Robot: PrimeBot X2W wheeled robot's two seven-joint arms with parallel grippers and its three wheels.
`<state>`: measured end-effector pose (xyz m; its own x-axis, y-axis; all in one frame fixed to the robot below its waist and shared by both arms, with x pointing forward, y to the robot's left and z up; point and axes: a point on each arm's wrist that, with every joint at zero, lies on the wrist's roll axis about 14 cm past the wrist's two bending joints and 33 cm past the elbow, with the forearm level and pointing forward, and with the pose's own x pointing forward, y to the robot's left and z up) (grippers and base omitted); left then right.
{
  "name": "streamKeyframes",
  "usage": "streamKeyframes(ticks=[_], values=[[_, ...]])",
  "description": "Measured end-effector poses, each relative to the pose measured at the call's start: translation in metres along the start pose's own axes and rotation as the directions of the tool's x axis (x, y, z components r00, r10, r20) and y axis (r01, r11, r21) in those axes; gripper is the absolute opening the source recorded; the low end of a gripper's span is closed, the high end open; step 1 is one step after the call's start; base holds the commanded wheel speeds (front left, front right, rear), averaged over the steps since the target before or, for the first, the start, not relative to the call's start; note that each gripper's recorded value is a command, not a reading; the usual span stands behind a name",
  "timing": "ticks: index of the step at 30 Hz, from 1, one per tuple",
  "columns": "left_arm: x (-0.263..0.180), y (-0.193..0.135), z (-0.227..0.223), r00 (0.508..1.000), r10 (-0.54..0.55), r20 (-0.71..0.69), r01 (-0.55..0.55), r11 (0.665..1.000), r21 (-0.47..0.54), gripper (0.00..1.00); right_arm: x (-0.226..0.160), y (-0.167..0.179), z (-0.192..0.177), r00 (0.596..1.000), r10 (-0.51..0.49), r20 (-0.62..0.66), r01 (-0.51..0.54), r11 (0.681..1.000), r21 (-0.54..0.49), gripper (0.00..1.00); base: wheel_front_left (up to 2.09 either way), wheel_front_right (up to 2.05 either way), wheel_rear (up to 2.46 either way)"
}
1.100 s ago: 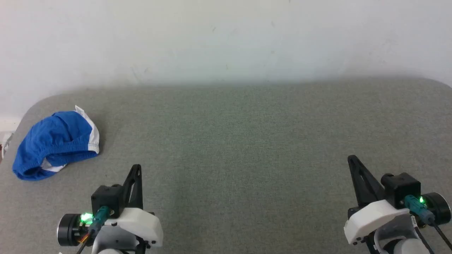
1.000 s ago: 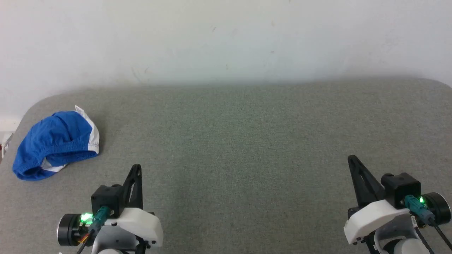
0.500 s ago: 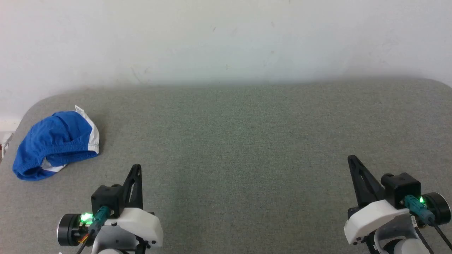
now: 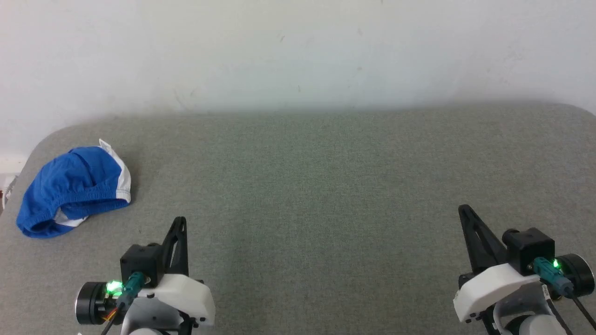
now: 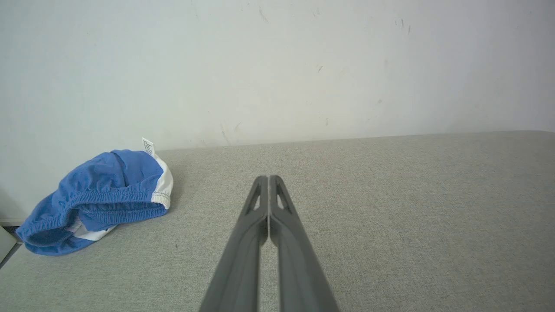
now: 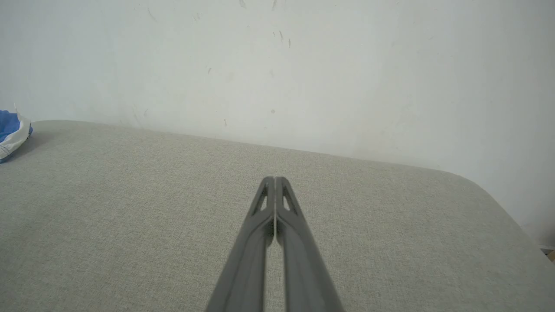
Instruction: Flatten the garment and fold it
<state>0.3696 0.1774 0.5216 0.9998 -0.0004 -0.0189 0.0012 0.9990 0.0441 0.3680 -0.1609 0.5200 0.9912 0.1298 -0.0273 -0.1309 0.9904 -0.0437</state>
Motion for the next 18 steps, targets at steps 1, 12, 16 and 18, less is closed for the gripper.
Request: streamKeyframes(ticks=[1,12,16,18], values=[[0.0000,0.0000,0.0000,1.000,0.000,0.000,0.000,1.000,0.000,0.00,0.0000,0.0000,0.0000,1.000,0.000,0.000,0.000,1.000,0.000,0.00,0.00,0.00,0.00],[-0.0001,-0.0004,-0.0007,1.000,-0.001,-0.002,0.001,1.000,-0.001,1.00,-0.0003,-0.0002,-0.0010,1.000,0.000,-0.003,0.000,1.000,0.000,1.00,0.00,0.00,0.00],[-0.0002,-0.0007,-0.0013,1.000,-0.002,-0.001,0.002,1.000,-0.004,1.00,0.0000,-0.0001,-0.0009,1.000,0.000,0.000,0.000,1.000,0.003,1.00,0.00,0.00,0.00],[-0.0005,-0.0004,-0.0012,1.000,-0.001,0.002,0.001,1.000,-0.007,1.00,0.0002,0.0002,-0.0004,1.000,0.001,0.005,-0.001,1.000,0.004,1.00,0.00,0.00,0.00]])
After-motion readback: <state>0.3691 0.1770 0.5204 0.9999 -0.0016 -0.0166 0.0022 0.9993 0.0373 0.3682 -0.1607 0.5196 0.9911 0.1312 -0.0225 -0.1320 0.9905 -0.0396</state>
